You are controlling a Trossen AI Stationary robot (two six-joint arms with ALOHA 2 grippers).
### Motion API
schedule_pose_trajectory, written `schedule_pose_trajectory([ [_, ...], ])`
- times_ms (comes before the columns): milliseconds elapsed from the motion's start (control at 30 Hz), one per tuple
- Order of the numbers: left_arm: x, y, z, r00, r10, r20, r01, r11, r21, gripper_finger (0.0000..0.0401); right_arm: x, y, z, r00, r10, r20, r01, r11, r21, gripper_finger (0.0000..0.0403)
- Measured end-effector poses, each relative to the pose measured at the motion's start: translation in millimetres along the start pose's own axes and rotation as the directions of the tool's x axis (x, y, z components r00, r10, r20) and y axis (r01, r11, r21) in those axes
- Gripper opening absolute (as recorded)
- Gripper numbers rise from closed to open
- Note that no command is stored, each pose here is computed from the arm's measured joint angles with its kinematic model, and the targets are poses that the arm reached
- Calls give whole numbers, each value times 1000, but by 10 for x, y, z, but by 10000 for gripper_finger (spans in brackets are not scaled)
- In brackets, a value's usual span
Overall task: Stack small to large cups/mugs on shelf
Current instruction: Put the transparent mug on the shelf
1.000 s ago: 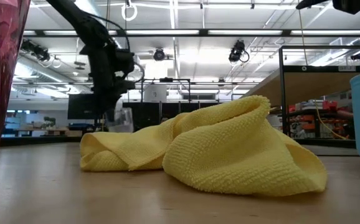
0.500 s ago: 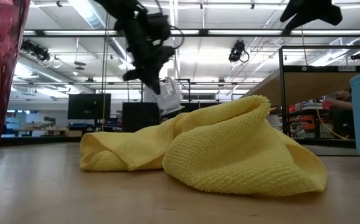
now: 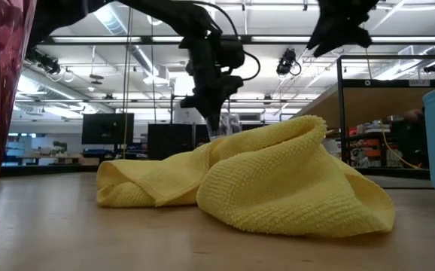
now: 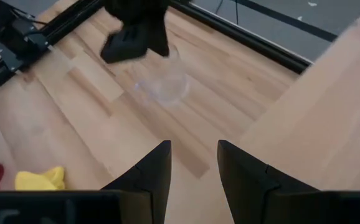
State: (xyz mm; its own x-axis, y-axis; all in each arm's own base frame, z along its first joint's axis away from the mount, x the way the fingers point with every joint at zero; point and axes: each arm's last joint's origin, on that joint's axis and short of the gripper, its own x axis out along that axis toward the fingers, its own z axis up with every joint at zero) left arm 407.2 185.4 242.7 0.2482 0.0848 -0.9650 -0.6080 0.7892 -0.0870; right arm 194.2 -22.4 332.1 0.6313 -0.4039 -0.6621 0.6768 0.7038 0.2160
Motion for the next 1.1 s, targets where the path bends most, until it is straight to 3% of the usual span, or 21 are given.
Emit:
schedule_pose_trajectory([
  [200, 197, -3, 14, 999, 8, -47, -8, 1000, 3, 15, 193, -26, 271, 999, -21, -32, 19, 999, -51, 137],
  [467, 205, 2, -1, 998, 12, -66, -11, 1000, 13, 19, 338, -2, 700, 992, -76, -98, 64, 991, -118, 137],
  [733, 214, 3, -9, 997, 13, -72, -12, 1000, 17, 7, 617, 86, 870, 966, -129, -225, 92, 981, -169, 137],
  [867, 242, 4, -6, 997, 13, -75, -12, 1000, 15, 21, 701, 119, 885, 959, -131, -252, 83, 978, -192, 137],
  [1100, 415, -16, -14, 994, 14, -110, -12, 1000, 15, 11, 585, 58, 842, 942, -167, -292, 109, 973, -205, 137],
])
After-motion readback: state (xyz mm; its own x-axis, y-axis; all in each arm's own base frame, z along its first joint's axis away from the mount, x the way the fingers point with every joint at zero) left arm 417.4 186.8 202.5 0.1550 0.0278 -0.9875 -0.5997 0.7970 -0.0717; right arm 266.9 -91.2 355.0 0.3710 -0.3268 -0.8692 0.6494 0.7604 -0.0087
